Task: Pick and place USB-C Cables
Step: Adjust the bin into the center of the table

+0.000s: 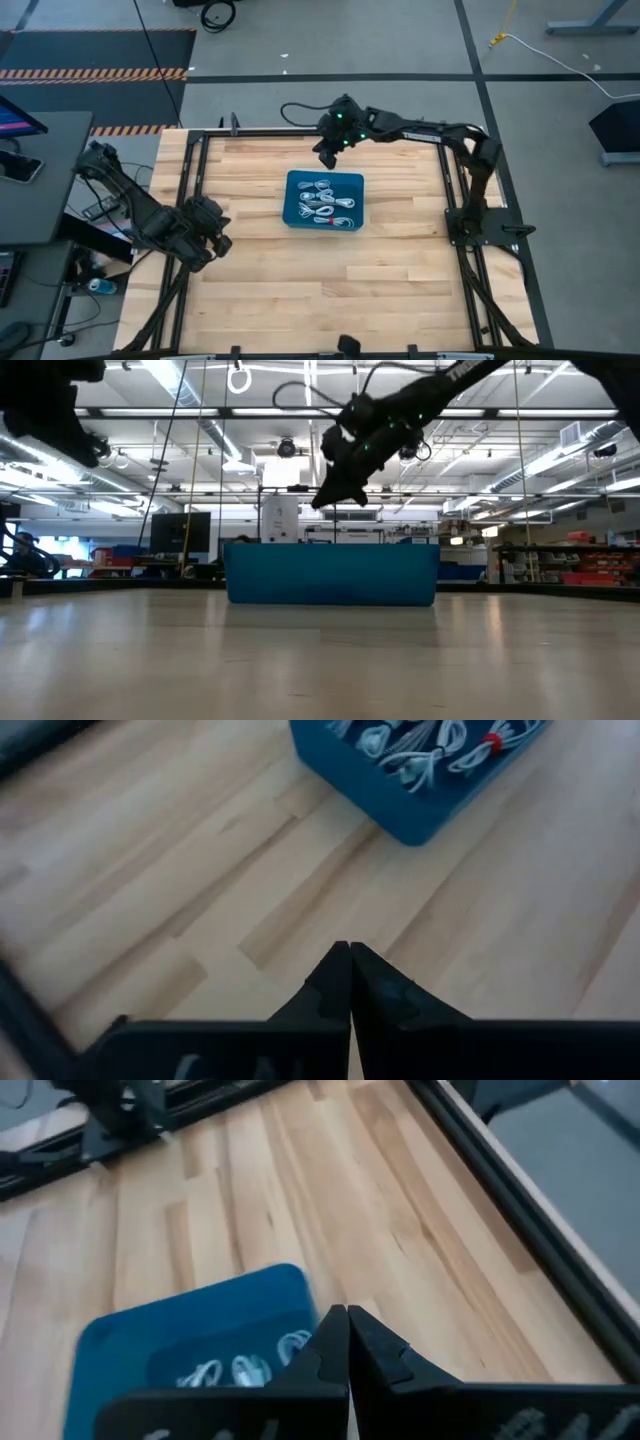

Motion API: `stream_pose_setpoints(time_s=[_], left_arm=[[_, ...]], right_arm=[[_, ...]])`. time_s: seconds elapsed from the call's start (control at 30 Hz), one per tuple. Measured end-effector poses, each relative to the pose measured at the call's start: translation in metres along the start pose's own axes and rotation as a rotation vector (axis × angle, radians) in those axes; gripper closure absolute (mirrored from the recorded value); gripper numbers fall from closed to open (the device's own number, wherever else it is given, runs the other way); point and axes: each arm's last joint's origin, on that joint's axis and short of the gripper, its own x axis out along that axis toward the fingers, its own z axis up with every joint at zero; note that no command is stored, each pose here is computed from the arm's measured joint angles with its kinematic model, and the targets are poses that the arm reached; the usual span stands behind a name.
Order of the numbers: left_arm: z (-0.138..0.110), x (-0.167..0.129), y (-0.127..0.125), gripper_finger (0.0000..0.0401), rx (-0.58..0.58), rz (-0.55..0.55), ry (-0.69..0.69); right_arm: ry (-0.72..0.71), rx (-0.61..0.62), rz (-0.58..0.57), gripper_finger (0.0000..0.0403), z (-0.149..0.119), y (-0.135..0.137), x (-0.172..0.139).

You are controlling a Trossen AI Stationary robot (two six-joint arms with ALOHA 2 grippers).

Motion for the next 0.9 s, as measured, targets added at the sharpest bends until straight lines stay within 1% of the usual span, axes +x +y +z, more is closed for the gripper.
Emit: stream_pose_setpoints(time_s=[0.17, 0.3, 0.57, 0.63, 0.83, 0.9], left_arm=[[-0.011, 0.010, 0.010, 0.0398, -0.035, -0.040, -0.007], [-0.015, 0.014, 0.015, 0.0398, -0.056, -0.064, -0.011], [-0.020, 0.020, 0.023, 0.0398, -0.077, -0.078, -0.058], [-0.022, 0.021, 0.024, 0.0398, -0.086, -0.086, -0.065], [-0.021, 0.019, 0.028, 0.0399, -0.082, -0.107, -0.079], [-0.020, 0.019, 0.029, 0.0399, -0.075, -0.114, -0.085]], right_arm=[[0.025, 0.078, 0.027, 0.0403, -0.011, -0.030, 0.018], [0.040, 0.102, 0.025, 0.0403, -0.017, -0.043, 0.025], [0.072, 0.110, 0.050, 0.0403, -0.026, -0.052, 0.035], [0.069, 0.094, 0.049, 0.0403, -0.028, -0.052, 0.042], [0.148, 0.139, 0.061, 0.0403, -0.048, -0.055, 0.066], [0.172, 0.141, 0.069, 0.0403, -0.054, -0.053, 0.075]])
